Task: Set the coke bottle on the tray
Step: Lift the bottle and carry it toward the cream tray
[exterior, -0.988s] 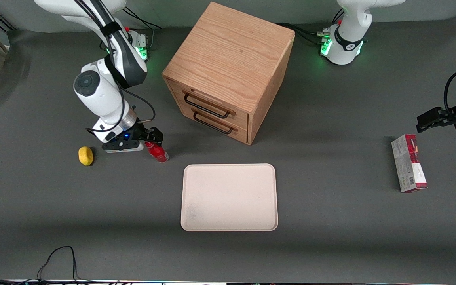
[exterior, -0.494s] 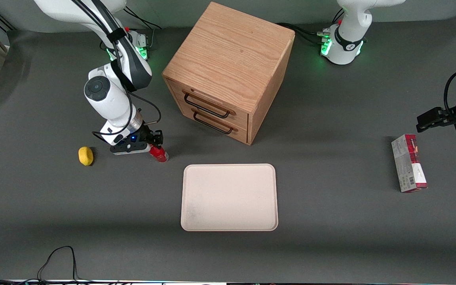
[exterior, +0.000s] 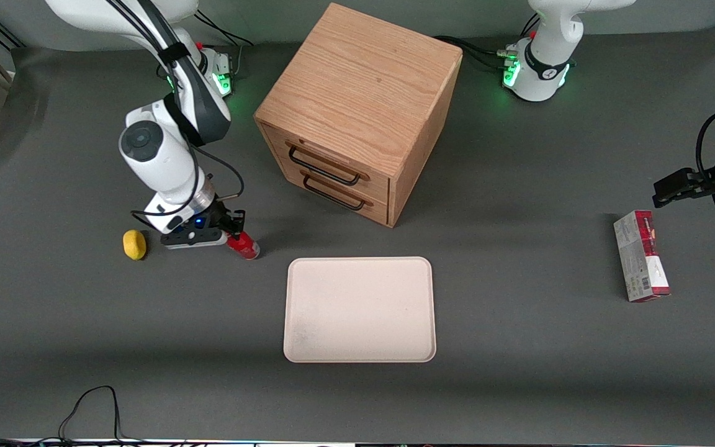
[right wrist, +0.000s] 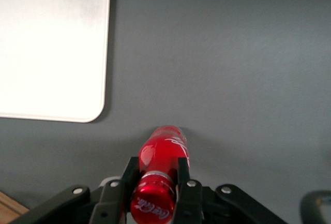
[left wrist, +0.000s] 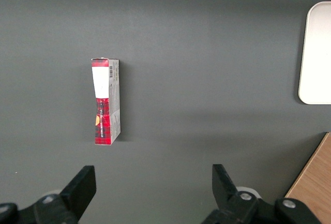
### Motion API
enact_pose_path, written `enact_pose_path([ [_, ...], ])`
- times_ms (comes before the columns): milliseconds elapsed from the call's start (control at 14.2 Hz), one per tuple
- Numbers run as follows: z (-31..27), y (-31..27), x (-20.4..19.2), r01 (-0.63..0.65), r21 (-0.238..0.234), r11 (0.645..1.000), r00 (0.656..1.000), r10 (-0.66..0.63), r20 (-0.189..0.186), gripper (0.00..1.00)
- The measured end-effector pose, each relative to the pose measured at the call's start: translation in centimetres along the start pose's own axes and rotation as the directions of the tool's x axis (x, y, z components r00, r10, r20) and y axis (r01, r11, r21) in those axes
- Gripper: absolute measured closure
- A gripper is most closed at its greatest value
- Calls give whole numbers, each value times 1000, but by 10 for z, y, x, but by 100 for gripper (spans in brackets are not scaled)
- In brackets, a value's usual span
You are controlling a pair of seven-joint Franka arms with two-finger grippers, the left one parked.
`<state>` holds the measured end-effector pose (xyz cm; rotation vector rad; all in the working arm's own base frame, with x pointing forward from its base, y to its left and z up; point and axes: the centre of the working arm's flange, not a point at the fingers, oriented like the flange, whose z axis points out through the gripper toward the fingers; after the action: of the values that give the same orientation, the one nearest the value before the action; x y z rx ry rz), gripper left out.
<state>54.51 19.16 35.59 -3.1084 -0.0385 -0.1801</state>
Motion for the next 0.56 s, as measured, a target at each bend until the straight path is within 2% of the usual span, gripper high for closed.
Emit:
enact_pose_path([
  [282, -88, 11, 59, -52, -17, 998, 998, 52, 24, 66],
  [565, -154, 16, 111, -85, -30, 996, 992, 87, 89, 66],
])
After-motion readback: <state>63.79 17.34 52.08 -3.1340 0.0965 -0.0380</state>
